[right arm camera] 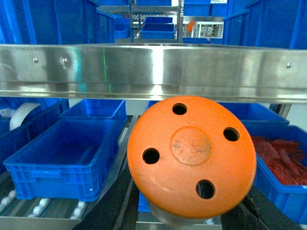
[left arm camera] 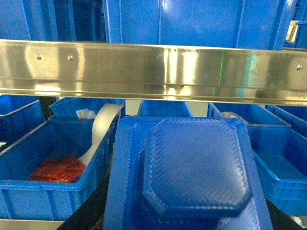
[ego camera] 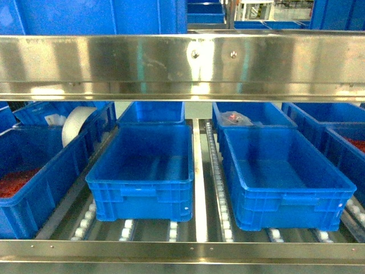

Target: Sort blue parts and orange caps into right shelf containers

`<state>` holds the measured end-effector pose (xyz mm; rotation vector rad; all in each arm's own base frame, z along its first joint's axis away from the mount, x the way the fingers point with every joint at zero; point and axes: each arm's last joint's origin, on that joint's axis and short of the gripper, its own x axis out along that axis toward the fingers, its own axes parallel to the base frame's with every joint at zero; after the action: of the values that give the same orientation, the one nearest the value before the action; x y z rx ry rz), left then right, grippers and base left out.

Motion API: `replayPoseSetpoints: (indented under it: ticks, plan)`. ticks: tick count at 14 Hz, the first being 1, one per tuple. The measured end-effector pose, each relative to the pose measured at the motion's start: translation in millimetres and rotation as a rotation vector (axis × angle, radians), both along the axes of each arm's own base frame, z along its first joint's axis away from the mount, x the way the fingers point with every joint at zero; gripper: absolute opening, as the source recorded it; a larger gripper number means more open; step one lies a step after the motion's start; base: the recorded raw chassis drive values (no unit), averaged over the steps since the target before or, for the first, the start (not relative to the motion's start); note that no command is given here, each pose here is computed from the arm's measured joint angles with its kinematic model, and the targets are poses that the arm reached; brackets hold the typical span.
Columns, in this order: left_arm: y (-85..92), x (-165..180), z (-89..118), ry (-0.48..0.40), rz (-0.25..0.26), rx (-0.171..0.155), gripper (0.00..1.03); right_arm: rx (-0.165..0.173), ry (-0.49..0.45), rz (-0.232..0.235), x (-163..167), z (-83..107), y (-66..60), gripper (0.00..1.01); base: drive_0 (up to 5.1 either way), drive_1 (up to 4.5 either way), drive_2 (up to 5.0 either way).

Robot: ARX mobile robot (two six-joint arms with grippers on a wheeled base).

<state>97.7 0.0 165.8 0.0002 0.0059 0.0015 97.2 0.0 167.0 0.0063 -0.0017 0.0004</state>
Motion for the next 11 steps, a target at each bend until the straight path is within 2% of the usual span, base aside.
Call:
replayPoseSetpoints:
  ticks: [11]
  plan:
    - [0.0,0.0,-0.1,0.001,-0.001,0.000,0.43,0.000,0.000,0.000,0.0,0.0,0.0,0.41,-4.9,2.47,2.5]
